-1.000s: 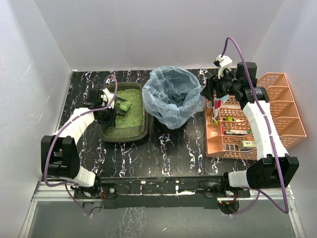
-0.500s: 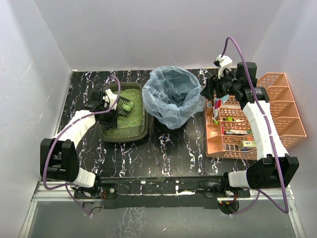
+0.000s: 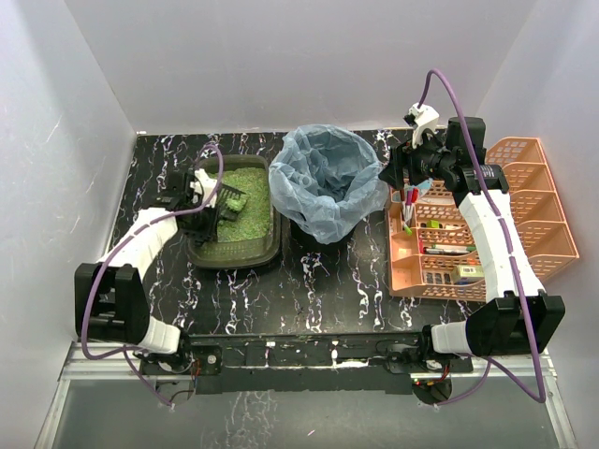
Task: Clean the litter box
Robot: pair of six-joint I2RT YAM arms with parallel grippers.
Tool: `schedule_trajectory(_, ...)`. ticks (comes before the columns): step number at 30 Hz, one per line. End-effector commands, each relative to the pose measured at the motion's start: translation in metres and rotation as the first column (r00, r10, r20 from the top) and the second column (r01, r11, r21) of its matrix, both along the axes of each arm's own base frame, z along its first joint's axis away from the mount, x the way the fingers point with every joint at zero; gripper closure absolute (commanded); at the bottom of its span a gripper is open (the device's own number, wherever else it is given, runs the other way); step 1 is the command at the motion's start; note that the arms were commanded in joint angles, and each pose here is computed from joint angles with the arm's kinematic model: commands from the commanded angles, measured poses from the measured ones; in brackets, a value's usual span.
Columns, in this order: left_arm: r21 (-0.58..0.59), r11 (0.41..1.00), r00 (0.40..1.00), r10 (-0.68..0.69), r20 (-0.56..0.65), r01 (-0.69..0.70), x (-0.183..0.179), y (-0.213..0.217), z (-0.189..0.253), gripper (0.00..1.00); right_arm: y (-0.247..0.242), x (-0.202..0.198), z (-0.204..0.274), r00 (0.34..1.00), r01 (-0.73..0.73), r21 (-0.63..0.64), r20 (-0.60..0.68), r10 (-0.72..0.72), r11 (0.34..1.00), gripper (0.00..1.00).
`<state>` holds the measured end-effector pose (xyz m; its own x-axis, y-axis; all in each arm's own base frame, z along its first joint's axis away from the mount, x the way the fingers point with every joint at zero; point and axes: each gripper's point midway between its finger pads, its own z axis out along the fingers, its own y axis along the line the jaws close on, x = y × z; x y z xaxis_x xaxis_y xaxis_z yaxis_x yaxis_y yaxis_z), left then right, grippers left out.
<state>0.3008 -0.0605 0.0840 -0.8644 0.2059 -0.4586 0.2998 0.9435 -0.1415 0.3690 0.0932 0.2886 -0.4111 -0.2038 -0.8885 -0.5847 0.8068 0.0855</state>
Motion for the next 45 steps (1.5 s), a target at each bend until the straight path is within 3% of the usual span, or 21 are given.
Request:
schedule_trajectory(1,0.041,0.998,0.998,-0.041,0.046,0.039,-0.005,-0.005,0.012,1.00,0.002,0.009,0.026,0.995,-0.013,0.012,0.100,0.011,1.000,0.32)
schedule_trajectory(5,-0.044,0.999,0.999,-0.021,-0.030,0.020,-0.006,-0.005,0.008,1.00,0.002,0.010,0.026,0.995,-0.016,0.015,0.099,0.015,1.000,0.32)
schedule_trajectory(8,0.020,0.999,0.998,-0.050,0.042,0.049,-0.007,-0.009,0.011,1.00,0.002,0.010,0.026,0.995,-0.016,0.014,0.098,0.014,1.000,0.32)
schedule_trajectory(12,-0.009,1.000,0.999,-0.028,-0.029,0.027,-0.008,-0.003,0.007,1.00,0.002,0.010,0.025,0.995,-0.015,0.014,0.098,0.013,1.000,0.32)
schedule_trajectory(16,0.044,0.998,0.997,-0.053,0.054,0.051,-0.007,-0.008,0.014,1.00,0.002,0.010,0.025,0.995,-0.013,0.013,0.097,0.012,1.000,0.32)
schedule_trajectory(18,0.019,1.000,1.000,0.019,0.006,-0.019,-0.004,0.007,0.010,1.00,0.001,0.010,0.025,0.995,-0.012,0.012,0.099,0.011,1.000,0.32)
schedule_trajectory(20,-0.022,1.000,0.998,-0.002,-0.064,0.001,-0.007,0.004,0.004,1.00,0.002,0.010,0.026,0.995,-0.016,0.014,0.100,0.014,1.000,0.32)
schedule_trajectory(24,0.027,0.997,0.997,-0.070,0.036,0.069,-0.011,-0.010,0.012,1.00,0.001,0.009,0.026,0.995,-0.010,0.009,0.102,0.009,1.000,0.32)
schedule_trajectory(27,0.009,1.000,1.000,0.002,-0.028,-0.001,-0.005,0.007,0.008,1.00,0.001,0.009,0.024,0.995,-0.011,0.012,0.098,0.010,1.000,0.32)
schedule_trajectory(29,-0.025,0.999,0.998,-0.036,-0.057,0.035,-0.012,-0.002,0.005,1.00,0.002,0.009,0.024,0.995,-0.014,0.013,0.098,0.013,1.000,0.32)
schedule_trajectory(32,0.055,0.994,0.995,-0.098,0.031,0.096,-0.016,-0.012,0.007,1.00,0.001,0.009,0.024,0.995,-0.011,0.010,0.098,0.010,1.000,0.32)
schedule_trajectory(35,0.030,0.999,0.999,-0.033,-0.011,0.034,-0.012,0.004,0.008,1.00,0.001,0.009,0.024,0.995,-0.011,0.012,0.097,0.010,1.000,0.32)
schedule_trajectory(37,0.007,0.997,0.996,-0.074,-0.042,0.074,-0.017,-0.006,0.006,1.00,0.002,0.009,0.024,0.995,-0.015,0.014,0.097,0.013,1.000,0.32)
schedule_trajectory(39,0.041,0.993,0.993,-0.115,0.018,0.114,-0.019,-0.015,0.009,1.00,0.002,0.009,0.023,0.995,-0.014,0.013,0.095,0.012,1.000,0.32)
schedule_trajectory(41,0.076,0.995,0.997,-0.061,0.054,0.056,-0.015,-0.003,0.014,1.00,0.002,0.010,0.024,0.995,-0.013,0.012,0.097,0.011,1.000,0.32)
schedule_trajectory(45,-0.016,0.999,0.997,-0.047,-0.060,0.046,-0.021,-0.003,0.005,1.00,0.002,0.009,0.024,0.995,-0.014,0.014,0.097,0.013,1.000,0.32)
